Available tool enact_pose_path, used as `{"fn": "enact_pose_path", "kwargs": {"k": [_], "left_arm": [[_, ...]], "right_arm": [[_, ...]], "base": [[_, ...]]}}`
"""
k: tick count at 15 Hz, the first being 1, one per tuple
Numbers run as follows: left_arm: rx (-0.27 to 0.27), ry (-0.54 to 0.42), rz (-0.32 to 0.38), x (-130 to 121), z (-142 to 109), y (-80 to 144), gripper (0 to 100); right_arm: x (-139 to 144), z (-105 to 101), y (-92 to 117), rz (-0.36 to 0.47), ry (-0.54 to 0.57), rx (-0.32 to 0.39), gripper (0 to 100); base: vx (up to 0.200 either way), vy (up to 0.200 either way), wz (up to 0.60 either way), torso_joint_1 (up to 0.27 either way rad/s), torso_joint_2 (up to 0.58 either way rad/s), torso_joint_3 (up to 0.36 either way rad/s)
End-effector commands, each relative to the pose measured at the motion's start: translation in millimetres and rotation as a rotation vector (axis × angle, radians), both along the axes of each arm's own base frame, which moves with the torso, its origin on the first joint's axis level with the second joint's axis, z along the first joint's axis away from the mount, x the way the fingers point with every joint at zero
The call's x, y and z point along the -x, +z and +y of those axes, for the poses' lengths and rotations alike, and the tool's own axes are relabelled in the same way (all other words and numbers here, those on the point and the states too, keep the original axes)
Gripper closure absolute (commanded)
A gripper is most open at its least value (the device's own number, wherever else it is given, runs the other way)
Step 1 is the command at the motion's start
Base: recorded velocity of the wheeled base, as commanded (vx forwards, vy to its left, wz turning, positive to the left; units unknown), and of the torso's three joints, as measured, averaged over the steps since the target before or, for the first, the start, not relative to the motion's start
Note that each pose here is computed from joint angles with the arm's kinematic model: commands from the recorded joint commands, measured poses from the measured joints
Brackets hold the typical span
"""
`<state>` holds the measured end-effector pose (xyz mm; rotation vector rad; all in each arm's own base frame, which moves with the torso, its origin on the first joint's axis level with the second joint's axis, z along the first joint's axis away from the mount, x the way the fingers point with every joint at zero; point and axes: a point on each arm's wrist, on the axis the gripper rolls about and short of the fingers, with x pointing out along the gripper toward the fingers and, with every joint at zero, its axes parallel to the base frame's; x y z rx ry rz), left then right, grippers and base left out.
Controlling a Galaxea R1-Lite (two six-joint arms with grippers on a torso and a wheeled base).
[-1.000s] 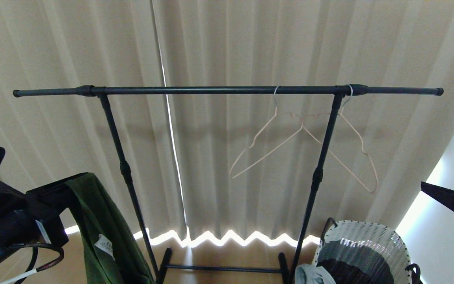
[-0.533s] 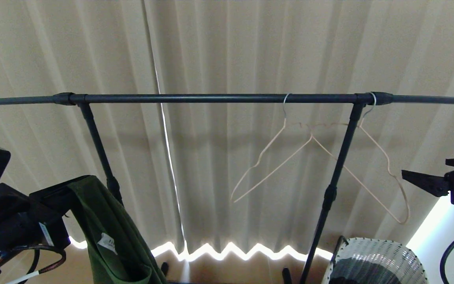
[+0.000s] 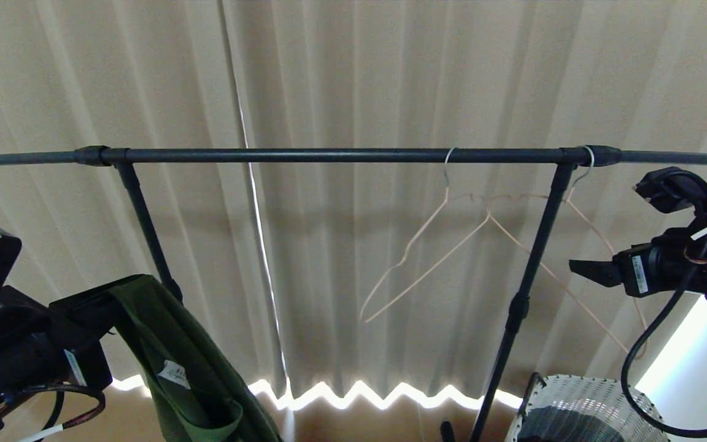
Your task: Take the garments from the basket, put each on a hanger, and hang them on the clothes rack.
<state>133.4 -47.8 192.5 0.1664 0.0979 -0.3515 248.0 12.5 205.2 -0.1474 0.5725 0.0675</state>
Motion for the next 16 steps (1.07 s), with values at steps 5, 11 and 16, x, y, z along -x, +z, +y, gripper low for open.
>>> {"fn": "enact_pose_path", "kwargs": {"k": [5,11,16], "left_arm": [[-0.003,-0.005,0.007,-0.8,-1.1,-1.2,100],[-0.008,-0.005,0.02,-2.9,-1.9,-3.4,100],[-0.01,-0.005,0.026,-2.4,-1.7,-5.1,100]], "right_arm": [[-29.6,2.2,-16.2,0.064,-0.043,-0.052,0],[-36.7,-0.9,-24.2,0.089,-0.06,-0.053,0],[-41.6,-6.1,-24.9,0.057,-0.08,-0.056,100]], "base": [[0.0,0.0,0.0,0.0,0.0,0.0],[0.0,0.0,0.0,0.0,0.0,0.0],[0.0,0.0,0.0,0.0,0.0,0.0]]}}
